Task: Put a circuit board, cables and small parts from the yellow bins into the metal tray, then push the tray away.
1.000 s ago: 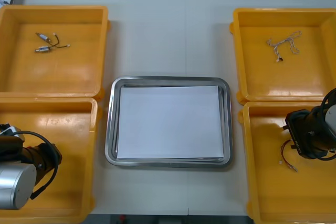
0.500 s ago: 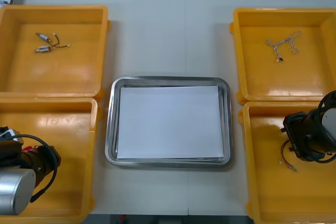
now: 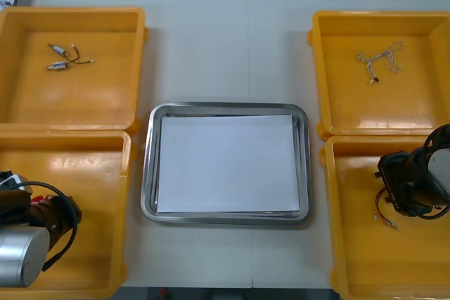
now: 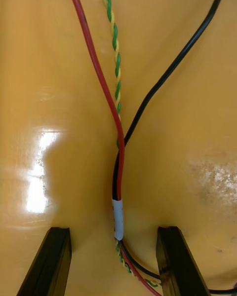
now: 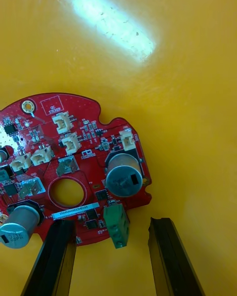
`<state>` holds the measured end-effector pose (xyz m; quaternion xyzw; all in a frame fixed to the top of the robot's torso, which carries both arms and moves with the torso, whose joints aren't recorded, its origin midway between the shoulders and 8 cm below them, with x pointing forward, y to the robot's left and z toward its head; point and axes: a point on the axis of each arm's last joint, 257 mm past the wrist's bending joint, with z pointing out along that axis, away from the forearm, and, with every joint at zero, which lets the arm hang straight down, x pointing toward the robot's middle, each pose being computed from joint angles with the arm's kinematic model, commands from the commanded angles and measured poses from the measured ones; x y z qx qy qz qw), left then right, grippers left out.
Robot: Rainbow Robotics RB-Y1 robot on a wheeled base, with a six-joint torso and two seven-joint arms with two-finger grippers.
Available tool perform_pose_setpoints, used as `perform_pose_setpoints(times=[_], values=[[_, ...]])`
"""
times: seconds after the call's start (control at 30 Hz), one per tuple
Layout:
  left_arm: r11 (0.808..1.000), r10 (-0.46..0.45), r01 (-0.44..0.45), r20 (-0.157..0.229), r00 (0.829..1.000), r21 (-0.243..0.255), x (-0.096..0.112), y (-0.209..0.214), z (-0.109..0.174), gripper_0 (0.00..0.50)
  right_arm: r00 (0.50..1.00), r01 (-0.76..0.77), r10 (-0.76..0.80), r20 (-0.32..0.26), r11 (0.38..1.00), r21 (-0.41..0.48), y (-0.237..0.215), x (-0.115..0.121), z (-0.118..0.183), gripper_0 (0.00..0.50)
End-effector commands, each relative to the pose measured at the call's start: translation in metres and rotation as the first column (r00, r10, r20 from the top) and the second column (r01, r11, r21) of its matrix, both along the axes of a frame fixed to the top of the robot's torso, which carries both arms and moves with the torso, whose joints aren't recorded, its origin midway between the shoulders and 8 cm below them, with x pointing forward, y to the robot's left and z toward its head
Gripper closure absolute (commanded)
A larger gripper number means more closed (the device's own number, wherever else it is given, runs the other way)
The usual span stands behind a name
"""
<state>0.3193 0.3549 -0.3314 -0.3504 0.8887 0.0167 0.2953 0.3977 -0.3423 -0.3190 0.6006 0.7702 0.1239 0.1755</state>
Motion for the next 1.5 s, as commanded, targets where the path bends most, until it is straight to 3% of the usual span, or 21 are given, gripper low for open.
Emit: perform_pose_setpoints(times=[0.03, 0.07, 0.13, 0.2, 0.23, 0.33, 0.57, 0.93, 1.5], values=[[0.999, -0.039, 0.039, -0.003, 0.999, 0.029, 0.002, -0.001, -0.003, 0.074, 0.999, -0.021, 0.021, -0.025, 1.0, -0.015, 0.002, -0.009, -0.015, 0.105], [0.999, -0.038, 0.038, -0.003, 0.999, 0.027, 0.002, -0.002, -0.003, 0.079, 0.999, -0.023, 0.023, -0.026, 1.0, -0.015, 0.002, -0.009, -0.015, 0.183], [0.999, -0.035, 0.035, -0.002, 0.999, 0.031, 0.002, 0.0, -0.003, 0.106, 0.999, -0.026, 0.025, -0.024, 1.0, -0.015, 0.002, -0.008, -0.014, 0.408], [0.999, -0.035, 0.035, -0.002, 0.999, 0.031, 0.002, 0.0, -0.003, 0.163, 0.999, -0.033, 0.032, -0.02, 0.999, -0.017, 0.003, -0.006, -0.013, 0.491], [0.999, -0.035, 0.035, -0.002, 0.999, 0.033, 0.002, 0.001, -0.002, 0.181, 0.999, -0.034, 0.034, -0.02, 0.999, -0.016, 0.004, -0.006, -0.013, 0.5], [0.999, -0.035, 0.035, -0.002, 0.999, 0.033, 0.002, 0.001, -0.002, 0.237, 0.999, -0.04, 0.039, -0.018, 0.999, -0.018, 0.004, -0.004, -0.01, 0.5], [0.999, -0.035, 0.035, 0.003, 0.999, 0.034, 0.003, 0.001, -0.002, 0.495, 0.999, -0.049, 0.049, -0.009, 0.999, -0.024, 0.005, 0.004, 0.001, 0.5], [0.998, -0.05, 0.05, -0.001, 0.999, 0.046, 0.003, 0.004, 0.0, 0.5, 0.999, -0.052, 0.052, 0.001, 0.996, -0.073, 0.001, 0.007, 0.043, 0.5], [0.979, -0.177, 0.174, 0.02, 0.984, 0.105, 0.021, 0.01, 0.042, 0.5, 0.997, -0.069, 0.07, 0.01, 0.993, -0.095, -0.006, -0.016, 0.089, 0.5]])
